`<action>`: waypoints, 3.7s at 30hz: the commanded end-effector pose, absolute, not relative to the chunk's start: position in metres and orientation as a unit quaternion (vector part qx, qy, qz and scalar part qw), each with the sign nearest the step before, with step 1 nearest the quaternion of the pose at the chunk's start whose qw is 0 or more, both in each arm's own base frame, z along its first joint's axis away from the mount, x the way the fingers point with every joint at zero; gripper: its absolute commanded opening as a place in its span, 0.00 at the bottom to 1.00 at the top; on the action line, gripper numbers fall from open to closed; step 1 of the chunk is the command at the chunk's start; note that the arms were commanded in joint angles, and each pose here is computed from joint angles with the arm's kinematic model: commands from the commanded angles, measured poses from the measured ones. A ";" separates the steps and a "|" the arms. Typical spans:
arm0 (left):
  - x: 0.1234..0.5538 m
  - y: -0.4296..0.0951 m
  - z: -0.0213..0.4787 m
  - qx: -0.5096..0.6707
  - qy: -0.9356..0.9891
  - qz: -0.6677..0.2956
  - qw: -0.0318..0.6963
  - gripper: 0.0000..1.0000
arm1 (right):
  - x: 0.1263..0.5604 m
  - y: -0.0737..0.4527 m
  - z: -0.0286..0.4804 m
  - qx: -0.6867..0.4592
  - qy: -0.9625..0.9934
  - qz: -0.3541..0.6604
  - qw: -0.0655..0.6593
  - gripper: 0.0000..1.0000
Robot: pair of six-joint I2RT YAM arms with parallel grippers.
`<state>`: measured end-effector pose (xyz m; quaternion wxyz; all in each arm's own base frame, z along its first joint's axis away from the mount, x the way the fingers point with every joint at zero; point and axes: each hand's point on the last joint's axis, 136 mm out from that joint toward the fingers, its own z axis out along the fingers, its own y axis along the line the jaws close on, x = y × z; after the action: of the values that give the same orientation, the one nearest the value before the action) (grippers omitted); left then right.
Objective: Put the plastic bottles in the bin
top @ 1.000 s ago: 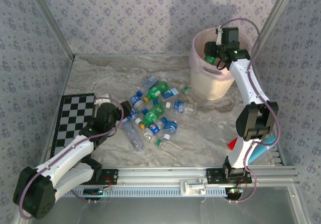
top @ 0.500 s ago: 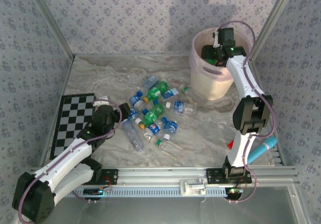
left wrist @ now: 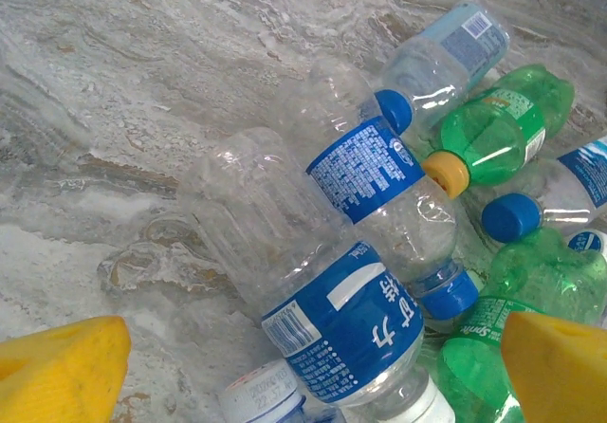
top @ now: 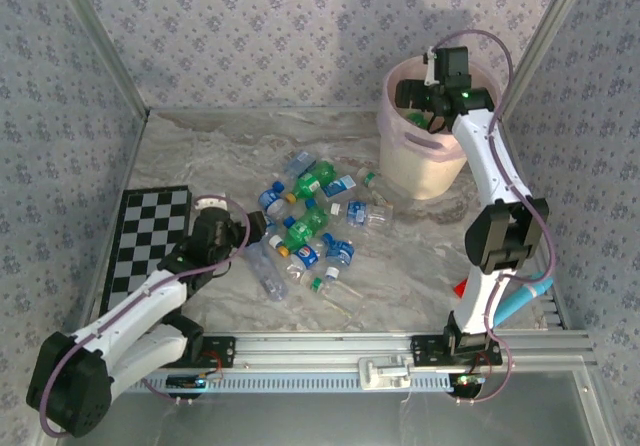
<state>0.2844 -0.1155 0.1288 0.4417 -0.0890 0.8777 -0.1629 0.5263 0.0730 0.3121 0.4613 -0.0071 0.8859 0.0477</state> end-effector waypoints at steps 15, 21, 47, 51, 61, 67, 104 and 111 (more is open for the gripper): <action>0.306 -0.121 0.162 -0.135 0.846 -0.187 0.480 1.00 | 0.362 0.219 0.342 -0.223 0.827 0.159 0.492 0.96; 0.303 -0.120 0.153 -0.142 0.851 -0.193 0.467 1.00 | 0.303 0.282 0.265 -0.288 0.847 0.232 0.382 0.96; 0.317 -0.127 0.142 -0.154 0.860 -0.192 0.448 1.00 | 0.152 0.257 0.080 -0.338 0.931 0.038 0.136 0.96; 0.316 -0.125 0.142 -0.156 0.859 -0.188 0.450 1.00 | 0.146 0.262 0.066 -0.350 0.929 0.037 0.116 0.93; 0.311 -0.118 0.139 -0.164 0.860 -0.178 0.450 1.00 | 0.135 0.277 0.037 -0.384 0.919 0.033 0.077 0.87; 0.309 -0.115 0.139 -0.166 0.859 -0.173 0.451 1.00 | 0.136 0.282 0.028 -0.393 0.917 0.027 0.068 0.84; 0.296 -0.047 0.156 -0.250 0.820 -0.147 0.495 1.00 | 0.327 0.286 0.302 -0.221 0.832 0.308 0.405 0.45; 0.304 -0.060 0.158 -0.238 0.822 -0.172 0.488 1.00 | 0.397 0.241 0.387 -0.167 0.793 0.253 0.528 0.45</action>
<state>0.2978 -0.0522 0.1487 0.4833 -0.2408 0.8287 -0.1474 0.3712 0.2585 0.3466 0.4636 -0.1800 0.8200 0.2834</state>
